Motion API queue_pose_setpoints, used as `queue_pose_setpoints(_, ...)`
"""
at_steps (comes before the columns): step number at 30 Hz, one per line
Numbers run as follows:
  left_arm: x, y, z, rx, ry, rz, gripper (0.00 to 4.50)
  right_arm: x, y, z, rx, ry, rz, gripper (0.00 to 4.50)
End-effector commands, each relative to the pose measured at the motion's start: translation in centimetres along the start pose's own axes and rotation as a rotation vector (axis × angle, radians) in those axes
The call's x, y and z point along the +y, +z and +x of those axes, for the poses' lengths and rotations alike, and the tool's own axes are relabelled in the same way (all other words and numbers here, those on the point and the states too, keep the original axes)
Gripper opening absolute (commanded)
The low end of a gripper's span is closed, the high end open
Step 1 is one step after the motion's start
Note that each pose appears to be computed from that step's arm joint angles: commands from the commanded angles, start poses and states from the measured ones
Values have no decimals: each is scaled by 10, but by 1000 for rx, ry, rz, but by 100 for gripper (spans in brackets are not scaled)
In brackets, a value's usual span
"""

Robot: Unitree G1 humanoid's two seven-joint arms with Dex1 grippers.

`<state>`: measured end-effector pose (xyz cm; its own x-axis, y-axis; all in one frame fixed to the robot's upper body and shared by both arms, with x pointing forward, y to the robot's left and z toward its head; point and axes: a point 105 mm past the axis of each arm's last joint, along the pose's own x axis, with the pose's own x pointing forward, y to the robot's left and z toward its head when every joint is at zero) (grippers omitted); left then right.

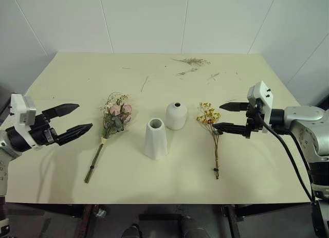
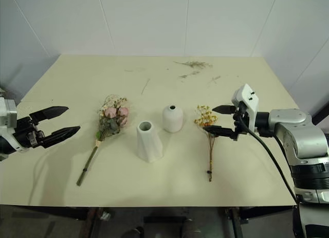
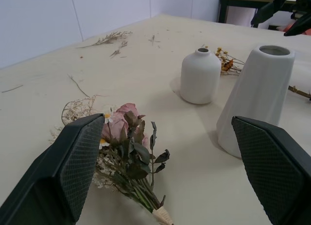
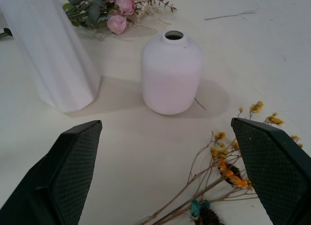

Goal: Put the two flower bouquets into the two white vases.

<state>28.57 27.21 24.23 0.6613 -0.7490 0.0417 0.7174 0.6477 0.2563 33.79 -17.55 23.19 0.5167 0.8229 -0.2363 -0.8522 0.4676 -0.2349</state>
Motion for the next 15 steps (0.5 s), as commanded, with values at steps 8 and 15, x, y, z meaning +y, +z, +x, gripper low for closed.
queue_pose_setpoints(8, 0, 14, 1, -72, -6, 42, 448, -14, 8, 0, -12, -133, -22, 450)
queue_pose_setpoints(15, 3, 19, 7, -114, -19, 64, 448, -31, -15, -7, 138, -300, 59, 450)
